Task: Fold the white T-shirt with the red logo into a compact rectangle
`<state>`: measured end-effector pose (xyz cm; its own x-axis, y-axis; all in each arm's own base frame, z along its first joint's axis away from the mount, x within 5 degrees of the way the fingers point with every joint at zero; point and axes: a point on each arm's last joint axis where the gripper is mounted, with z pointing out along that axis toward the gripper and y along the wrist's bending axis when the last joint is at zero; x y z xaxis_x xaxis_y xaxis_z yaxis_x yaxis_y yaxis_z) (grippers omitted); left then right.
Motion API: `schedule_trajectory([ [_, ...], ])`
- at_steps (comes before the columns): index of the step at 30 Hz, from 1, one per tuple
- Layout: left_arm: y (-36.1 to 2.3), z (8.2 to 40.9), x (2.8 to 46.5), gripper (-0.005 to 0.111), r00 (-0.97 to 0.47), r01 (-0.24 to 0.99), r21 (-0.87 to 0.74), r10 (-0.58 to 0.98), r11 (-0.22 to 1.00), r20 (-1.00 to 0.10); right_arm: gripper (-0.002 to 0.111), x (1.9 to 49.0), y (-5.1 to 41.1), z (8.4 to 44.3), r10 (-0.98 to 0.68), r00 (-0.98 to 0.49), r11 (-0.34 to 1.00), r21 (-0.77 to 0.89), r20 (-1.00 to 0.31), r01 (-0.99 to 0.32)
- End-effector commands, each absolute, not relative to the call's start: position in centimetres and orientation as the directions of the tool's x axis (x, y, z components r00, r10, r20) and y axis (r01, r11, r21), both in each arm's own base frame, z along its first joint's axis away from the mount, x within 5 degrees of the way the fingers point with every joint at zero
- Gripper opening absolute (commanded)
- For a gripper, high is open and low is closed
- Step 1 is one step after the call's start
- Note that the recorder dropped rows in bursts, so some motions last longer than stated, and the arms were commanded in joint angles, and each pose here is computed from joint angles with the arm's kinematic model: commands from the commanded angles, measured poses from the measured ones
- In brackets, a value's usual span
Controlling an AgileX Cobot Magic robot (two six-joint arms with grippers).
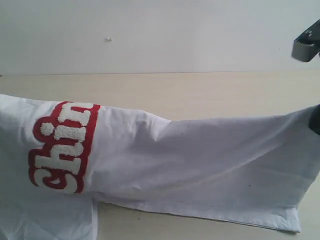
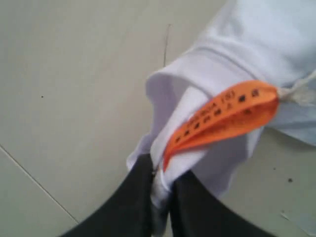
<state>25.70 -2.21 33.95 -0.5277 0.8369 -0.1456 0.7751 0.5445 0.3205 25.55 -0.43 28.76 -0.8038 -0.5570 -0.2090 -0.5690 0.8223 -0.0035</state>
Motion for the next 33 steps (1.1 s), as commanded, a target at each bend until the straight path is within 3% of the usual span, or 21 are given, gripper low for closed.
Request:
schedule_trajectory([
  [1, -1.7, 29.1, 32.0, 0.0, -0.506, 0.766, 0.373, 0.849, 0.524, -0.153, 0.0, 31.8, -1.8, 24.0, -0.615, -0.771, 0.788, -0.116, -0.165, -0.604],
  [4, -1.0, 25.5, 35.6, 0.0, -0.445, 0.772, 0.433, 0.882, 0.466, -0.156, 0.0, 35.5, -2.6, 20.4, -0.701, -0.696, 0.711, -0.23, -0.157, -0.665],
  [8, -0.2, 21.3, 38.9, 0.0, -0.43, 0.734, 0.491, 0.881, 0.469, -0.2, 0.0, 39.5, -2.8, 18.0, -0.737, -0.595, 0.672, -0.437, -0.319, -0.598],
  [14, -0.2, 17.8, 40.6, 0.0, -0.398, 0.739, 0.511, 0.896, 0.439, -0.196, 0.001, 40.5, -2.8, 16.3, -0.777, -0.543, 0.627, -0.478, -0.319, -0.615],
  [18, -0.2, 17.1, 40.9, 0.0, -0.385, 0.741, 0.518, 0.903, 0.426, -0.192, 0.014, 40.6, -2.8, 15.1, -0.79, -0.538, 0.61, -0.47, -0.295, -0.638],
  [20, -0.2, 17.0, 41.0, 0.004, -0.377, 0.738, 0.527, 0.906, 0.421, -0.195, 0.03, 40.7, -2.9, 14.6, -0.801, -0.528, 0.595, -0.477, -0.282, -0.647],
  [23, -0.1, 17.2, 41.2, 0.021, -0.364, 0.726, 0.548, 0.908, 0.415, -0.205, 0.058, 41.1, -2.9, 14.5, -0.8, -0.516, 0.596, -0.5, -0.305, -0.629],
  [25, 0.1, 17.3, 41.3, 0.04, -0.366, 0.717, 0.557, 0.906, 0.419, -0.212, 0.068, 41.4, -2.8, 14.7, -0.8, -0.504, 0.596, -0.52, -0.324, -0.612],
  [28, 0.4, 17.4, 41.5, 0.078, -0.371, 0.696, 0.572, 0.9, 0.434, -0.23, 0.072, 41.6, -2.8, 14.9, -0.798, -0.495, 0.6, -0.537, -0.344, -0.594],
  [31, 0.7, 17.6, 41.8, 0.106, -0.402, 0.655, 0.578, 0.872, 0.487, -0.279, 0.072, 41.6, -2.8, 14.9, -0.797, -0.494, 0.601, -0.539, -0.348, -0.59],
  [33, 0.9, 17.6, 41.8, 0.105, -0.408, 0.651, 0.578, 0.869, 0.492, -0.28, 0.072, 41.6, -2.8, 14.9, -0.787, -0.503, 0.615, -0.532, -0.358, -0.582],
])
